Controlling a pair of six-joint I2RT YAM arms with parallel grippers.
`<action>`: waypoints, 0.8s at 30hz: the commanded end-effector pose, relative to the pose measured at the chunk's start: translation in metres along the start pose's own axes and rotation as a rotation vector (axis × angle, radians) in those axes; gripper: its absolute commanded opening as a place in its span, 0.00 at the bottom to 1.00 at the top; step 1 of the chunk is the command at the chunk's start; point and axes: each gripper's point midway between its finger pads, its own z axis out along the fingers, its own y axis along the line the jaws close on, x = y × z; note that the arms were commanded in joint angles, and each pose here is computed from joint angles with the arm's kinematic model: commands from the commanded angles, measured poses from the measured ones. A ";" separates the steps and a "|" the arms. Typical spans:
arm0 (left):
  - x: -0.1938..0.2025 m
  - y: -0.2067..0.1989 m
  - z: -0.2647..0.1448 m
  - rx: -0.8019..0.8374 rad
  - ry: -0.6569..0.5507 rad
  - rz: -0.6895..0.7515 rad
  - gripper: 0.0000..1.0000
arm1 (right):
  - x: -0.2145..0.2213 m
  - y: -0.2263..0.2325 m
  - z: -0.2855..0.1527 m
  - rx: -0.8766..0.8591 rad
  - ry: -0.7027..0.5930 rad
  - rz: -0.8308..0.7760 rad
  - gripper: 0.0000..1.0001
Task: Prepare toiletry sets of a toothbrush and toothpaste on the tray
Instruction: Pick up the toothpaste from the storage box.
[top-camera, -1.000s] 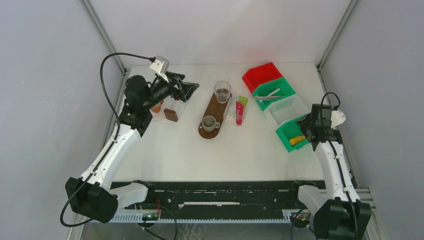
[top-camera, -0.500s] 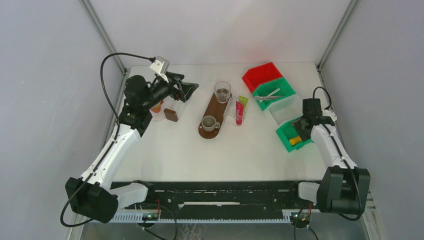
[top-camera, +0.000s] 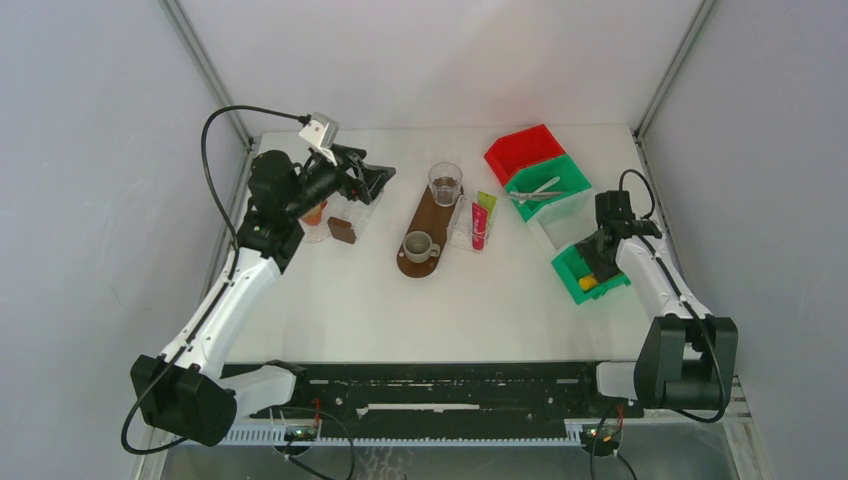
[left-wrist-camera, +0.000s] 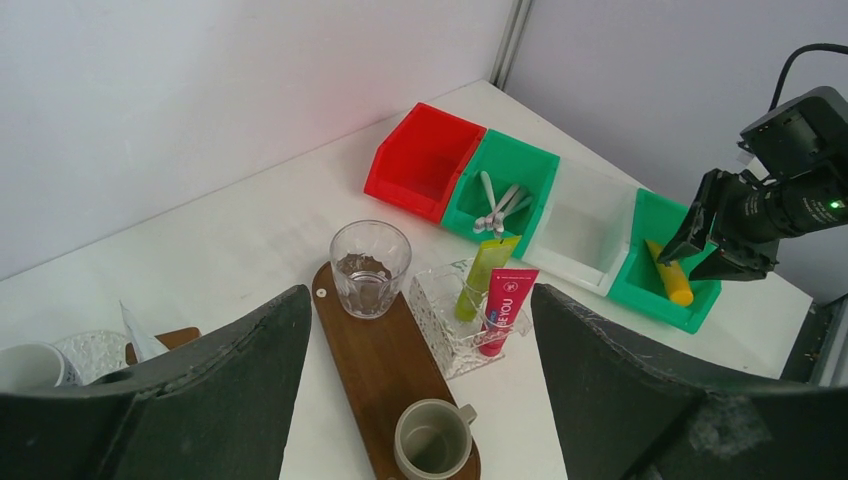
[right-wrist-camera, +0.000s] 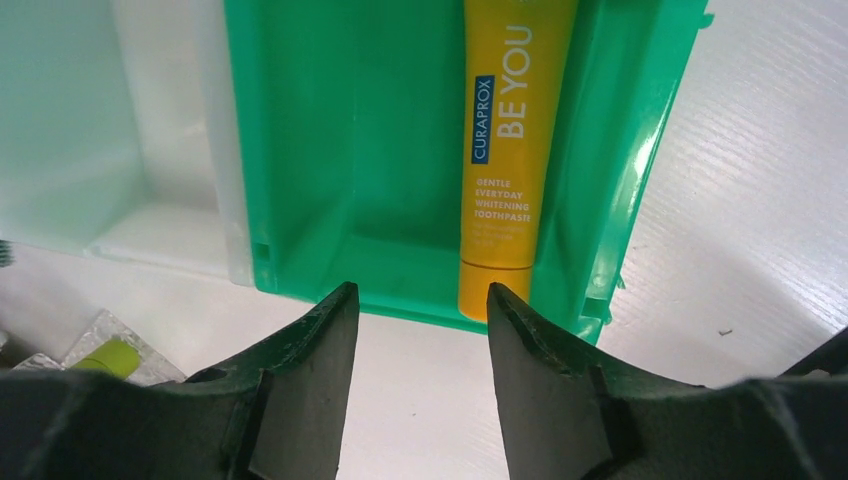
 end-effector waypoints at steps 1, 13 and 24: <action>-0.022 -0.001 -0.005 -0.008 -0.054 0.046 0.85 | -0.005 0.001 -0.003 0.027 -0.019 0.023 0.58; -0.022 0.000 -0.006 -0.010 -0.052 0.047 0.85 | -0.004 0.002 0.013 0.093 0.017 0.014 0.59; -0.022 0.002 -0.006 -0.015 -0.050 0.044 0.85 | 0.001 0.006 0.026 0.103 0.041 0.027 0.56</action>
